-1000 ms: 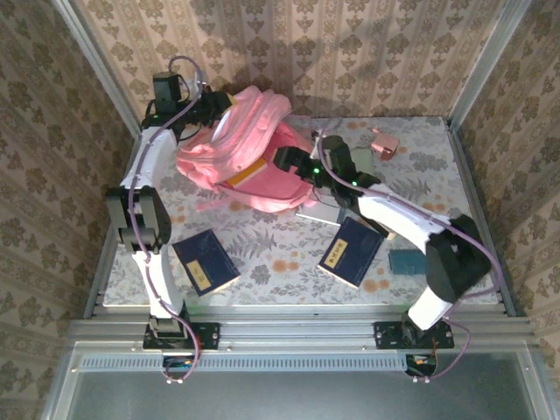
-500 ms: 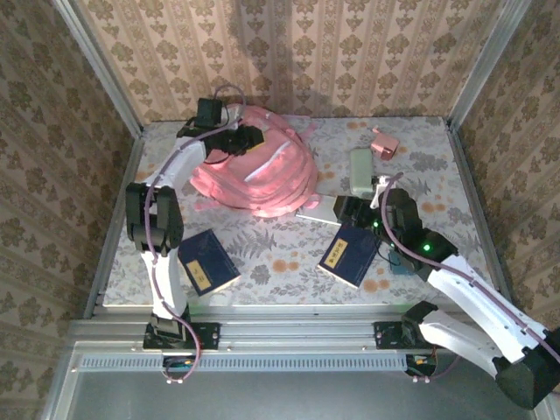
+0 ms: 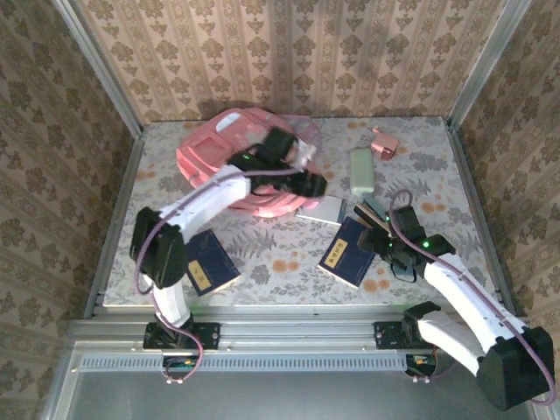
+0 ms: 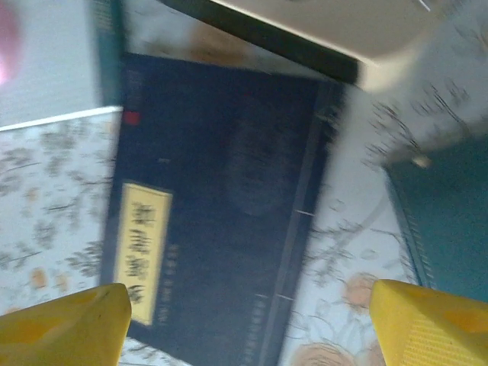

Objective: Pack the student bag

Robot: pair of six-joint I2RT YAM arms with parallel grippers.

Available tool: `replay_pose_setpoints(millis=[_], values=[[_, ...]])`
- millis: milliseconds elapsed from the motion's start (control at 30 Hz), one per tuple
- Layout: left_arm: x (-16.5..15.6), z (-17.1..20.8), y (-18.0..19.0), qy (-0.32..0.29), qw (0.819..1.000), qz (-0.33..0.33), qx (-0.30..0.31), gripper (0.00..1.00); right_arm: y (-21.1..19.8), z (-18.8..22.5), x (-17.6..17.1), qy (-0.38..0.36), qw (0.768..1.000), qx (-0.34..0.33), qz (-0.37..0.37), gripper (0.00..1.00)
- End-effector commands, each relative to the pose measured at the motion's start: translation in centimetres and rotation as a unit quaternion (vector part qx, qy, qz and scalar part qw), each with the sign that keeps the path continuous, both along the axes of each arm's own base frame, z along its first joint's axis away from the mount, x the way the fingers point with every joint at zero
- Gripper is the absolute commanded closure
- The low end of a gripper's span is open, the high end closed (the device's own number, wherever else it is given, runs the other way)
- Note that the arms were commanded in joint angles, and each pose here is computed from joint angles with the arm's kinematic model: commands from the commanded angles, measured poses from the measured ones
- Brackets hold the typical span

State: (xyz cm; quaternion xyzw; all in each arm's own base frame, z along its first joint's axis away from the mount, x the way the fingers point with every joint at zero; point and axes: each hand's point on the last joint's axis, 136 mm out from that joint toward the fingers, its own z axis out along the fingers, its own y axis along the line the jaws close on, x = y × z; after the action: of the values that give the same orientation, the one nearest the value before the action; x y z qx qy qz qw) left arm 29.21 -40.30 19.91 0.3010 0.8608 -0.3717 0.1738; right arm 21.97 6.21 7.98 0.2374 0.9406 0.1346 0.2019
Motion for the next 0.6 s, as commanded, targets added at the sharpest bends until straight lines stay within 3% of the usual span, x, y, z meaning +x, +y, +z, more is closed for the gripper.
replay_pose_setpoints(millis=[0,167,567], values=[[-2.3,-6.7,-2.1,0.055,0.997,-0.027,0.045,0.43,1.5,-1.3,-0.1,0.025,0.995,0.091,-0.013,0.17],[-3.2,-10.7,-3.9,0.08,0.994,-0.033,0.063,0.42,1.7,-2.1,0.8,0.023,0.994,0.104,-0.011,0.17],[-4.4,-16.0,-4.5,0.123,0.988,-0.026,0.088,0.41,1.4,-4.9,1.9,0.041,0.992,0.112,-0.034,0.18]])
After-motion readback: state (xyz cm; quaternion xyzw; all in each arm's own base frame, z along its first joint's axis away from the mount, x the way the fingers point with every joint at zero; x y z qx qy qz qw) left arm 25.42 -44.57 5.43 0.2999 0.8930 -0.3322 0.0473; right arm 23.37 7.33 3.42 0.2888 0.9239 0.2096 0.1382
